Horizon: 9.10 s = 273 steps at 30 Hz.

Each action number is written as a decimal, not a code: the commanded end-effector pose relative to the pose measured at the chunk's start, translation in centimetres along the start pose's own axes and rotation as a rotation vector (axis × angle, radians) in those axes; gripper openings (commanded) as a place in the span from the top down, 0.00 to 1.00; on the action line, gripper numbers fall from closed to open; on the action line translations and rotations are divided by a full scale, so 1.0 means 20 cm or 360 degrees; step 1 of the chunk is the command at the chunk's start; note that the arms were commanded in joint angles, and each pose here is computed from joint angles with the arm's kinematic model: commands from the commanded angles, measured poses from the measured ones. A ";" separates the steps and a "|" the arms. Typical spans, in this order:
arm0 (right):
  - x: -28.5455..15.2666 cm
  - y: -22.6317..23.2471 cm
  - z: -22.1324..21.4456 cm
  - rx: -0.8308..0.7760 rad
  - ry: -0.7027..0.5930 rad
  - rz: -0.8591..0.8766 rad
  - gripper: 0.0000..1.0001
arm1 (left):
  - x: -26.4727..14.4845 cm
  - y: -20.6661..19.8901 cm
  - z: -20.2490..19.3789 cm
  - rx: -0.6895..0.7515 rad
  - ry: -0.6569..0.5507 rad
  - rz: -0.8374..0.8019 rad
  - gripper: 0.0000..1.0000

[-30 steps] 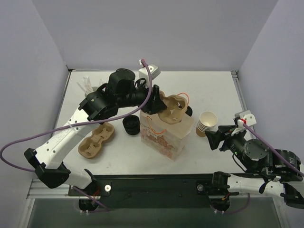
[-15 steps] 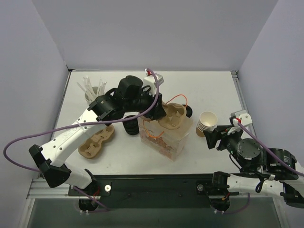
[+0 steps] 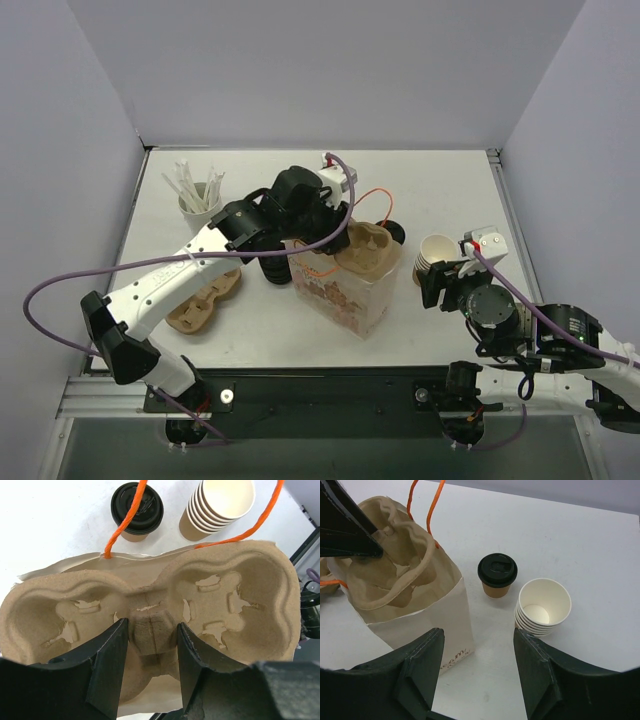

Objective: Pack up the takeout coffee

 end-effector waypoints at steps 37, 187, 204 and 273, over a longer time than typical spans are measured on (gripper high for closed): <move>-0.03 -0.03 0.05 0.0065 -0.0071 0.0000 0.42 | 0.23 -0.17 -0.25 0.0173 0.0443 0.0198 0.51; 0.22 0.29 0.15 0.0418 0.0305 -0.0327 0.58 | -0.40 0.20 -0.30 -0.0459 0.0372 0.0441 0.52; 0.69 -0.16 0.32 0.0486 0.0416 -0.0634 0.38 | -0.51 0.23 -0.28 -0.0417 0.0279 0.0522 0.42; 1.40 -0.27 -0.35 -0.0061 0.1358 -0.0555 0.25 | -0.70 0.28 -0.20 -0.0430 0.0073 0.0721 0.09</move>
Point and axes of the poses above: each gripper's point midway between its finger pads, its own x axis out along the fingers, its own y axis along the line the jaws close on, z = x × y, the point moved 6 cm from there along -x, back along the fingers, and after that the axes turned 15 degrees about x, right-handed, at the moved point
